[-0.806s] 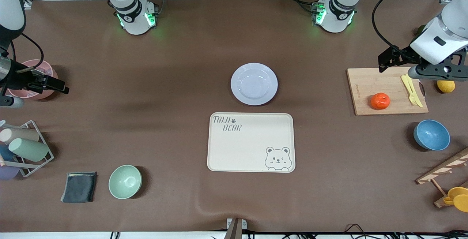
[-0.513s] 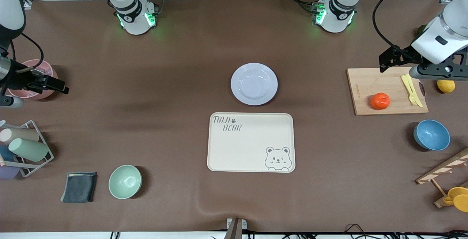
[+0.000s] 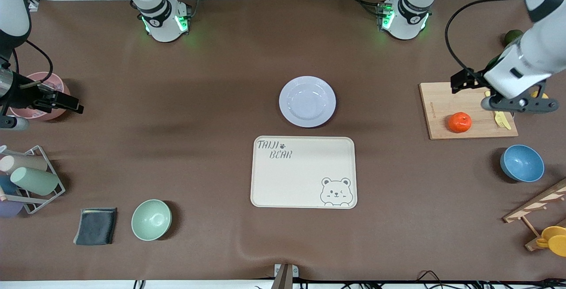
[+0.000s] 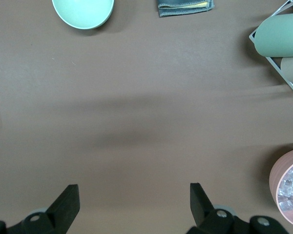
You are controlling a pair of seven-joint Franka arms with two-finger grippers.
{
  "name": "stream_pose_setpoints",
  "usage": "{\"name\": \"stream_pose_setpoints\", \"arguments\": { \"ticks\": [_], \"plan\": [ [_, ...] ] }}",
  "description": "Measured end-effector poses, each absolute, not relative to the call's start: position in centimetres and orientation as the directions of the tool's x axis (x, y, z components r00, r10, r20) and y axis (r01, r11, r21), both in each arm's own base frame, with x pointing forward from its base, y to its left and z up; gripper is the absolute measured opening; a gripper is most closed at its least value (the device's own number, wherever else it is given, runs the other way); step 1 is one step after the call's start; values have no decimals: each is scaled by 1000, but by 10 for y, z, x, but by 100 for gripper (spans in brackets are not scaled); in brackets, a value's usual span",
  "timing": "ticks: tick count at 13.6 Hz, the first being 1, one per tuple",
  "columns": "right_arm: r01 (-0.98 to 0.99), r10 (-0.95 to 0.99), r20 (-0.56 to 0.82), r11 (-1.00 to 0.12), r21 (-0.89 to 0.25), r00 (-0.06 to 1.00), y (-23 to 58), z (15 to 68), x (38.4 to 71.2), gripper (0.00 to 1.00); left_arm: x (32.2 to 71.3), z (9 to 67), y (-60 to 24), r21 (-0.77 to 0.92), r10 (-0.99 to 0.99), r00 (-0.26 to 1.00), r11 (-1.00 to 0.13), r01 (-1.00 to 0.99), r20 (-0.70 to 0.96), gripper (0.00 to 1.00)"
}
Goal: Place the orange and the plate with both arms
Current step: 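Reach the left gripper down to the orange on the cutting board, then grasp the orange with the left gripper while the right gripper reaches inward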
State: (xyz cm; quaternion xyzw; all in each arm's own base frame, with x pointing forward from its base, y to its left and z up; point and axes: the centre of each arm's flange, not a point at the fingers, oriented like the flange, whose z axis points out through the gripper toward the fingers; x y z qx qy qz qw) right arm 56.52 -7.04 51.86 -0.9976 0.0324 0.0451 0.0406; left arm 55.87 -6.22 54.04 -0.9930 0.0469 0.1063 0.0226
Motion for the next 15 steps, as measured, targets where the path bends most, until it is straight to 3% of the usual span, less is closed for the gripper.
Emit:
{"name": "stream_pose_setpoints", "arguments": {
  "ticks": [4,7,15],
  "plan": [
    [-55,-44,-129,-995,-80,991,-79,497,570,100,581,475,-25,-28,-32,947,-999,-43,-321,100],
    [-30,-17,-131,-995,-94,991,-89,478,578,100,591,424,14,-5,-41,955,-999,-44,-294,100],
    [-47,-22,-146,-984,-172,989,-82,459,583,100,567,323,49,-60,-120,973,-989,-134,-197,100]
  ]
}}
